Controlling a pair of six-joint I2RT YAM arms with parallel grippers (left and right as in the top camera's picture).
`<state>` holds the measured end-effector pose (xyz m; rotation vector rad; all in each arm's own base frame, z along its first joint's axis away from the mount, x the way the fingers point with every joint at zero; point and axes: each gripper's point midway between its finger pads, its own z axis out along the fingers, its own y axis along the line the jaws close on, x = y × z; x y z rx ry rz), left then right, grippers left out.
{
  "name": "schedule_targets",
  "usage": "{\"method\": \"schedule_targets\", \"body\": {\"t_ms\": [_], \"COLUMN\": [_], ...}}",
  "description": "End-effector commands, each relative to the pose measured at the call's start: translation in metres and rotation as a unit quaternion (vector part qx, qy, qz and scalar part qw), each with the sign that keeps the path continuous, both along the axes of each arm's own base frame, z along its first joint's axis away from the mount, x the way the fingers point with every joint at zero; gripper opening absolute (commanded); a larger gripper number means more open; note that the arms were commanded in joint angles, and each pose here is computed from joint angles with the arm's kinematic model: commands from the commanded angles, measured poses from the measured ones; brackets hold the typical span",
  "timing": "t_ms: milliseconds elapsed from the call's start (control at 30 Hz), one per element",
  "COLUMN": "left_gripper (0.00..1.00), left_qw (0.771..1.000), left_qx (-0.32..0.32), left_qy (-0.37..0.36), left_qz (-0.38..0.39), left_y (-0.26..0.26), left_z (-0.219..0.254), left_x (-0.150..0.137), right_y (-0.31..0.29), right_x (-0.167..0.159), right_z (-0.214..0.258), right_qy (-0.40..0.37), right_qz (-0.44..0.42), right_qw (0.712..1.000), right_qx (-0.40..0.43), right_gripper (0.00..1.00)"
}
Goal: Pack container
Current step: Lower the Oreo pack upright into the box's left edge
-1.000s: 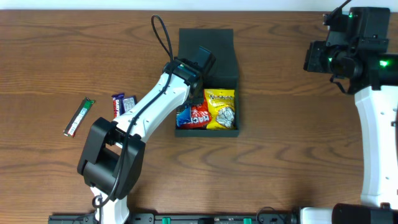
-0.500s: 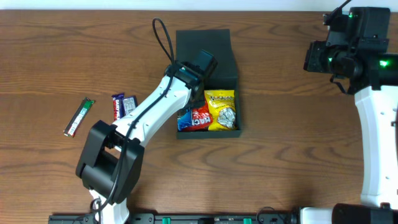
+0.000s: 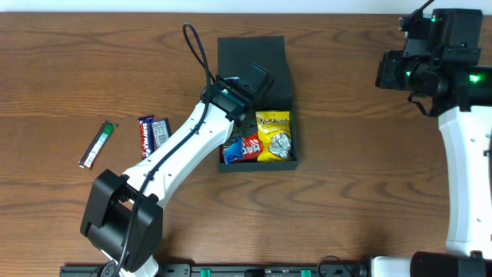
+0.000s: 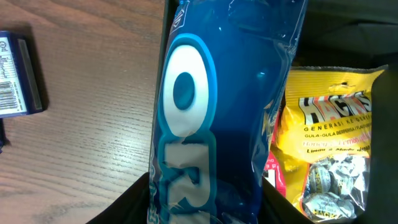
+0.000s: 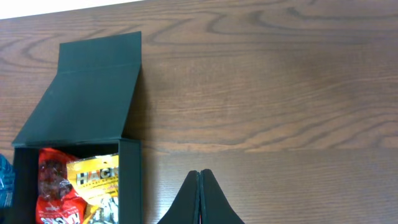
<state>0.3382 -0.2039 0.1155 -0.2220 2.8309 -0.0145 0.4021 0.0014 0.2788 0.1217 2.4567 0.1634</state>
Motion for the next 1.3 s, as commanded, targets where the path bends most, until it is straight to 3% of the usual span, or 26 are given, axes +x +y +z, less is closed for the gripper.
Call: {"method": "schedule_targets", "body": {"t_ms": [0,467,1167,1200,1233,1267], "left_gripper": [0.06,0.06,0.06,0.18,0.39,0.52], "left_qw": [1.000,0.999,0.999,0.999,0.999,0.999], "left_qx": [0.019,0.039,0.040,0.039,0.038,0.036], "left_qy": [-0.004,-0.013,-0.025,-0.024,-0.023,-0.021], "left_qz": [0.017,0.023,-0.018,-0.018,-0.019,-0.020], "left_y": [0.008,0.016,0.011,0.010,0.010,0.009], "left_z": [-0.006,-0.041,-0.041,-0.041,-0.041,-0.041], "left_x": [0.003,0.003,0.009,0.009,0.008,0.008], "right_y": [-0.003,-0.003,-0.003,-0.003,-0.003,-0.003], "right_x": [-0.002,-0.002,-0.002,-0.002,-0.002,-0.002], "right_z": [0.005,0.005,0.005,0.005,0.005,0.005], "right_qy": [-0.007,-0.007,-0.007,-0.007,-0.007,-0.007], "right_qz": [-0.003,-0.003,-0.003,-0.003,-0.003,-0.003], "right_qw": [1.000,1.000,1.000,1.000,1.000,1.000], "right_qx": [0.001,0.001,0.001,0.001,0.001,0.001], "right_gripper": [0.02,0.02,0.01,0.02,0.01,0.02]}}
